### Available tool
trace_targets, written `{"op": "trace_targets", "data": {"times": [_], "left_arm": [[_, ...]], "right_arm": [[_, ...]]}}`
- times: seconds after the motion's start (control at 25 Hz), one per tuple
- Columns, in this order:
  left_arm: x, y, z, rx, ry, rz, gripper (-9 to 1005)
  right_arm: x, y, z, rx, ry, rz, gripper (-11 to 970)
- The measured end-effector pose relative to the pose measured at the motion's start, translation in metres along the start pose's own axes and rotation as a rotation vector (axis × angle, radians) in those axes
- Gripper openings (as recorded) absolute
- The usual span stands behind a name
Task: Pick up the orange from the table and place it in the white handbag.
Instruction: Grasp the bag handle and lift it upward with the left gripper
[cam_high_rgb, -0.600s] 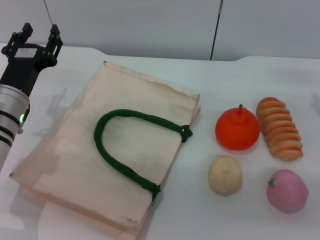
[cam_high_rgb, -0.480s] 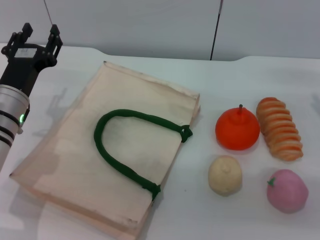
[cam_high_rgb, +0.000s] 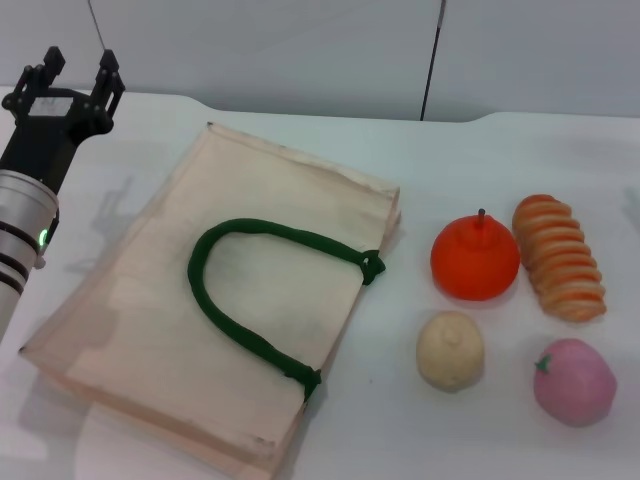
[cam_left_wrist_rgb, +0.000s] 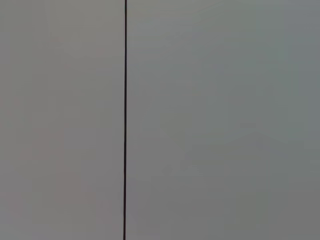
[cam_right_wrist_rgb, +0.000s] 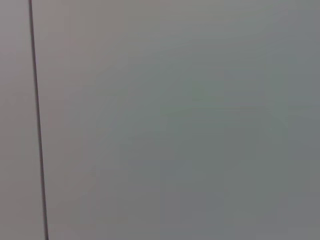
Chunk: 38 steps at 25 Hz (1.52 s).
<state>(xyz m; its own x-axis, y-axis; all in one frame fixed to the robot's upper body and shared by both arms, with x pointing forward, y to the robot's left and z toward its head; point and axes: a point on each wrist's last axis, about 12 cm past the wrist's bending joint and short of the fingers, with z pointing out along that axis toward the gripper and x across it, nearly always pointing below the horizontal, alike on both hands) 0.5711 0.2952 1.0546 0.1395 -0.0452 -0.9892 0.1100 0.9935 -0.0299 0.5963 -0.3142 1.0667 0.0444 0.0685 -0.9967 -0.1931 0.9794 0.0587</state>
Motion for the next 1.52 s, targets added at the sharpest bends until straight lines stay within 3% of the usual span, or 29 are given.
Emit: {"op": "trace_targets", "data": {"times": [0.28,0.8,0.88,1.2,1.52], "left_arm": [[0.002,0.002,-0.004,0.004,0.012,-0.074,650],[-0.002,0.027,-0.008,0.103,0.077,-0.281,651],[-0.009,0.040,-0.008,0.153,0.114,-0.344,651],[-0.033,0.062,-0.003,0.288,0.267,-0.420,651],[-0.048,0.060,0.004,0.414,0.478,-0.441,651]], "right_arm": [[0.002,-0.002,-0.002,0.004,0.012,0.025,888],[-0.006,-0.007,0.003,-0.125,0.076,0.139,888],[-0.010,-0.006,0.006,-0.159,0.081,0.142,888],[-0.021,-0.005,0.009,-0.270,0.135,0.136,889],[-0.029,-0.012,0.007,-0.319,0.186,0.143,889]]}}
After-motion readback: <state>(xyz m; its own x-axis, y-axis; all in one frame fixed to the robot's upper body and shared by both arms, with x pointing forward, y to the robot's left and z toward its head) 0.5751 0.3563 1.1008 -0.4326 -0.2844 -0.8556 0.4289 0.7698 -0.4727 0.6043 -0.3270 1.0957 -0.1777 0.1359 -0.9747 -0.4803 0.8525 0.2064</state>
